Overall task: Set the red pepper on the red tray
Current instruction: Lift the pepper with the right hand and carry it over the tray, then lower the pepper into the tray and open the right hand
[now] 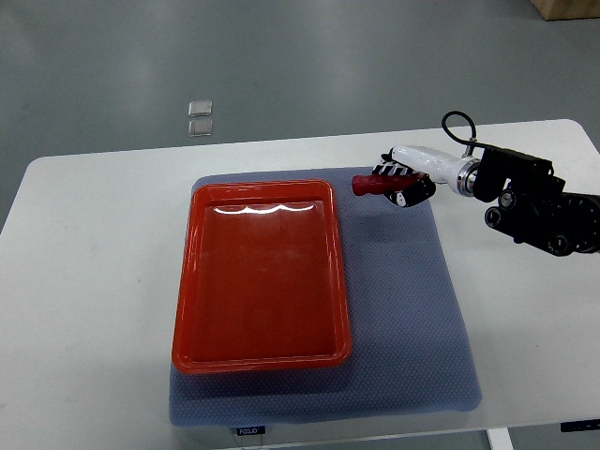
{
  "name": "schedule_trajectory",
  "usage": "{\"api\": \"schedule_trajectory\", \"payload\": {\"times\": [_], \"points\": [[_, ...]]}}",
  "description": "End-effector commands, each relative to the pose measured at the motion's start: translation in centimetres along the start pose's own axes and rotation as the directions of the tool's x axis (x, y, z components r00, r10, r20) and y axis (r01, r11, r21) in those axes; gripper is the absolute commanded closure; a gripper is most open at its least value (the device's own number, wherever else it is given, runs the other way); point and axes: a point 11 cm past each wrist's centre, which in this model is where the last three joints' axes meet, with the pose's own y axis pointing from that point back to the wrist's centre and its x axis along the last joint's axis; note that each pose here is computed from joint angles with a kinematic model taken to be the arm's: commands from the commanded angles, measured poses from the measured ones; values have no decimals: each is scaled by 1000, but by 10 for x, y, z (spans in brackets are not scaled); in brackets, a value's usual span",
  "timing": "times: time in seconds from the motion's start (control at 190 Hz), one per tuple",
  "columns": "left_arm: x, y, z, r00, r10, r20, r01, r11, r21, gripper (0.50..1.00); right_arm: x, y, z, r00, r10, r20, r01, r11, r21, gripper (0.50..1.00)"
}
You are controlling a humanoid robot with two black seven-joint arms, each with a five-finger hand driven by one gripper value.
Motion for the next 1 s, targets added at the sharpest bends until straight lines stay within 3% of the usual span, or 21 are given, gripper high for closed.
{"api": "schedule_trajectory", "payload": {"times": [0.0, 0.258, 0.263, 0.353, 0.489, 0.495, 0.589, 0.616, 0.958, 0.995], "points": [[0, 0, 0, 1000, 0, 1, 0, 1000, 0, 500, 22, 1, -14, 1000, 23, -19, -22, 999, 32, 1000], [-1, 0, 0, 1000, -2, 1, 2, 1000, 0, 500, 35, -10, -57, 998, 30, -51, -23, 992, 121, 1000], [-1, 0, 0, 1000, -2, 1, 2, 1000, 0, 500, 26, -19, -80, 998, 10, -66, 1, 987, 163, 1000], [-1, 0, 0, 1000, -3, 1, 3, 1000, 0, 500, 2, -33, -117, 991, -43, -124, 70, 973, 220, 1000], [-1, 0, 1, 1000, -4, 0, 4, 1000, -2, 500, -17, -43, -142, 985, -77, -157, 115, 961, 250, 1000], [-3, 0, 0, 1000, -9, 1, 9, 1000, 1, 500, -27, -49, -155, 982, -88, -165, 130, 955, 265, 1000], [-3, 0, 0, 1000, -9, 3, 9, 1000, 1, 500, -35, -52, -168, 981, -97, -169, 143, 948, 284, 1000], [-2, 0, 0, 1000, -8, 0, 8, 1000, 1, 500, -51, -55, -186, 976, -118, -184, 172, 935, 310, 1000], [0, 0, 0, 1000, -2, 0, 2, 1000, 3, 500, -73, -57, -161, 969, -152, -196, 200, 947, 253, 991], [0, 0, 0, 1000, -2, 0, 2, 1000, 3, 500, -79, -57, -158, 968, -161, -194, 207, 946, 250, 953]]}}
